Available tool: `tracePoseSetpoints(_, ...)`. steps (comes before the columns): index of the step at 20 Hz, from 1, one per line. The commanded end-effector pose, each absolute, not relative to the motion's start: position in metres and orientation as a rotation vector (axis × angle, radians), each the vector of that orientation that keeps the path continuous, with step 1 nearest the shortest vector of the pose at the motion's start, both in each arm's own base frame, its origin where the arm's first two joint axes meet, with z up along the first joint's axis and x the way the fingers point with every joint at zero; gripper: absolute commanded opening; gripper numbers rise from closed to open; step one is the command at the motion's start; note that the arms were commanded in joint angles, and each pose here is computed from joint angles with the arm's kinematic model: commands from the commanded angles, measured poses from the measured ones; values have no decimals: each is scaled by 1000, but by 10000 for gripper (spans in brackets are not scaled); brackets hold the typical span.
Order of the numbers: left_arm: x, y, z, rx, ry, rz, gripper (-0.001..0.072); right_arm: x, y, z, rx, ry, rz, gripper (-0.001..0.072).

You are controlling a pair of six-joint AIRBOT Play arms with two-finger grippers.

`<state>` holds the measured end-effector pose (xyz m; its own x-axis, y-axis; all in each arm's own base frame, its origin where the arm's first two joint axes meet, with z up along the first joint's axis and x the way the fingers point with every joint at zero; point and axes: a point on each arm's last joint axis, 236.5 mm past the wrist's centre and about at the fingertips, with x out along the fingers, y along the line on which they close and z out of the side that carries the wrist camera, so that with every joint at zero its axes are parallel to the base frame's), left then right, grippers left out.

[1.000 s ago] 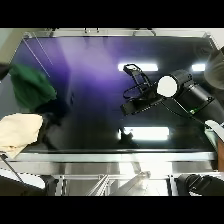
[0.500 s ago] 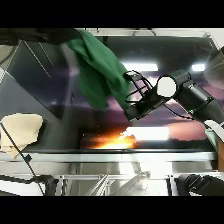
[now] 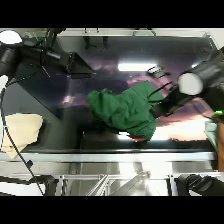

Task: Fold the shirts.

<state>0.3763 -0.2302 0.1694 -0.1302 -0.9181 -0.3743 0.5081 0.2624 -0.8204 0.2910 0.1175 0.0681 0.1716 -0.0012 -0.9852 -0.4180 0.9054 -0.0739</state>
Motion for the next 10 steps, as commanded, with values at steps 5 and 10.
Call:
tracePoseSetpoints(5,376,-176,85,-764,1322,-1089,720,340,5,52,107,1256,5,343)
tracePoseSetpoints(10,365,-148,-8,-659,1470,-830,720,400,17,-27,427,1288,175,435)
